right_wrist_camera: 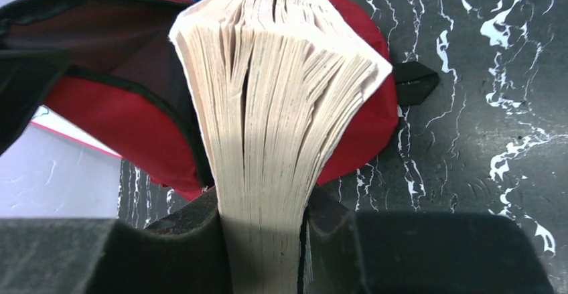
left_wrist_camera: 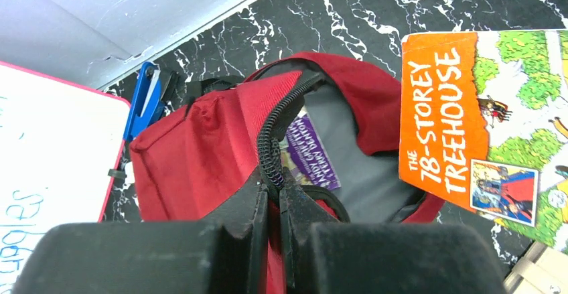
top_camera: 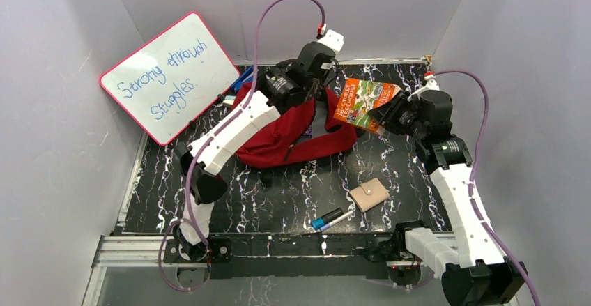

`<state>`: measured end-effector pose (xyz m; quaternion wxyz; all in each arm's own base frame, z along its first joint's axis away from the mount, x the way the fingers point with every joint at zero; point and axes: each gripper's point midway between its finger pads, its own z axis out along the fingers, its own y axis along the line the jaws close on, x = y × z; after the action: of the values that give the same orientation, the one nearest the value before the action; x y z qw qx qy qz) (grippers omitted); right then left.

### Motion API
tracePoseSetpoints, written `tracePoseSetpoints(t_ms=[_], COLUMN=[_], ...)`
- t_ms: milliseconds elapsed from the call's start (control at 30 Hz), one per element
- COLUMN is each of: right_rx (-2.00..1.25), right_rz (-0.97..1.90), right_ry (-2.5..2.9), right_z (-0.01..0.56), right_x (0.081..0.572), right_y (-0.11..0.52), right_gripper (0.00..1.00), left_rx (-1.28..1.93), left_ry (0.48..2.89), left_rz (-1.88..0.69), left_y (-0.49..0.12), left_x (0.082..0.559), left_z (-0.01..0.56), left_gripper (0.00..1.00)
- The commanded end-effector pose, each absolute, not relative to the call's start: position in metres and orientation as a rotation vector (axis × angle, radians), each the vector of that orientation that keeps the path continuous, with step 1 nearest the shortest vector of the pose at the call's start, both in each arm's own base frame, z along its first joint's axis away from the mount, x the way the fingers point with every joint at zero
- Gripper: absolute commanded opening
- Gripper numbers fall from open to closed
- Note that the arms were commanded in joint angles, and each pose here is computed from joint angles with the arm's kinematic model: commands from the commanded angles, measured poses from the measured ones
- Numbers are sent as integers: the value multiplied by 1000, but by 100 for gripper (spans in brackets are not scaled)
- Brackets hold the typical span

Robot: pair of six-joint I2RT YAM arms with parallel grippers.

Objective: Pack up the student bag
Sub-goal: Place the book in the student bag.

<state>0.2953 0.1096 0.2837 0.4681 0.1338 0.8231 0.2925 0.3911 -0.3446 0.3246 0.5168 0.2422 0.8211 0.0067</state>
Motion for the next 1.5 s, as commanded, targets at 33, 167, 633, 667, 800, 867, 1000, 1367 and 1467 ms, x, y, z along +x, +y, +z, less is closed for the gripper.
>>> tracePoseSetpoints(t_ms=[33,167,633,667,800,867,1000,1367,1467], right_rx=[260,242,158,146,94,74,36,27,34], right_rz=[899,1041,1216,1244,1300,1316,1345,1412,1415], right_ry=[1832,1868,1971,1977,1998,2018,2015,2048,2038], right_z=[330,314,263,261,253,246,238,196,187], right_x=[309,305,334,338,352,359,372,408,416], right_y=[130,149,179,183,204,217,241,308,322], right_gripper=[0,0,0,0,0,0,0,0,0], left_rx=[569,581,582,583,583,576,569,560,559], left_ry=[1927,1943,1954,1953,1946,1943,1935,1923,1923], left_rz=[-1,11,7,7,10,13,6,-6,-3], left_y=[-328,-326,-325,-325,-325,-324,-324,-324,-324], left_x=[377,375,374,374,375,376,376,376,376], left_z=[354,348,342,343,345,347,353,360,360], left_gripper=[0,0,0,0,0,0,0,0,0])
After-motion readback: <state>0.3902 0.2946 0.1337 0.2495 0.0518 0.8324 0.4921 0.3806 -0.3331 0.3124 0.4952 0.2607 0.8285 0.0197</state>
